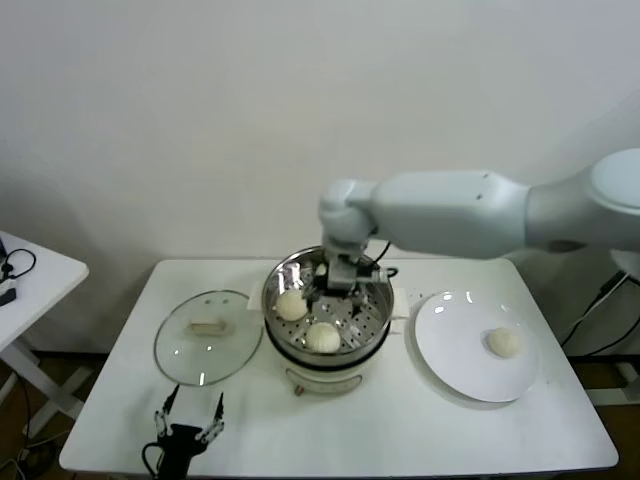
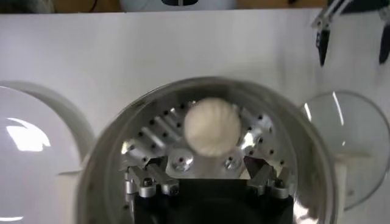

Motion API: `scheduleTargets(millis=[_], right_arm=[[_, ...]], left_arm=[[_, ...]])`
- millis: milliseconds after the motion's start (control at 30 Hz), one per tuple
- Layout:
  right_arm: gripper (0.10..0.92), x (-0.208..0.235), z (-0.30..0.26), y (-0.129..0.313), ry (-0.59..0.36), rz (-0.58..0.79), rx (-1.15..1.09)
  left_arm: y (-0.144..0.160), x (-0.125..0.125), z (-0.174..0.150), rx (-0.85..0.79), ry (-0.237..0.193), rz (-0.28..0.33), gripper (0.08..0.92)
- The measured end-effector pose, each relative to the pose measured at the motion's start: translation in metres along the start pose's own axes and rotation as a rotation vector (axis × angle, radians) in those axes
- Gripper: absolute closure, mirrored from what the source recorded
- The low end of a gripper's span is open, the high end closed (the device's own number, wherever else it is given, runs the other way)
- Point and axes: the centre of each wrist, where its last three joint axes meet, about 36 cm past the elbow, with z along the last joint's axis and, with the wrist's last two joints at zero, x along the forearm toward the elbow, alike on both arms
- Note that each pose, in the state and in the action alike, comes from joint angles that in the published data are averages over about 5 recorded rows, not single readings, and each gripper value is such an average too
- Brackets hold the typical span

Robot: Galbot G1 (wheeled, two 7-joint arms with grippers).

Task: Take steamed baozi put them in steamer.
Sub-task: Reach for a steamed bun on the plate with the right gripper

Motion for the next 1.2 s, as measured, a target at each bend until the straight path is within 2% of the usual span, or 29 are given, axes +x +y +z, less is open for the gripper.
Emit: scheduleTargets(millis=[200, 433, 600, 800, 1200], right_arm=[[0.200, 0.035, 0.036, 0.071, 0.040, -0.016, -0.323], [0.200, 0.032, 0.063, 0.178, 0.085, -0.013, -0.726], [0.200, 0.007, 0.070, 0.246, 0.096, -0.014, -0.935], [0.200, -0.036, 0.072, 0.307, 0.102, -0.024, -1.097], [0.200, -0.110, 0.071, 0.369, 0.122, -0.057, -1.223]], left_arm=[[0.000, -0.001, -0.001, 0.006, -0.006, -0.002, 0.177], [-0.001, -0.003, -0.001, 0.011, -0.010, -0.002, 0.177], [0.000, -0.002, 0.002, 0.009, -0.008, -0.003, 0.177], [0.000, 0.002, 0.005, -0.003, 0.002, -0.001, 0.177], [-0.002, 0.009, 0.011, -0.026, 0.019, 0.010, 0.177]])
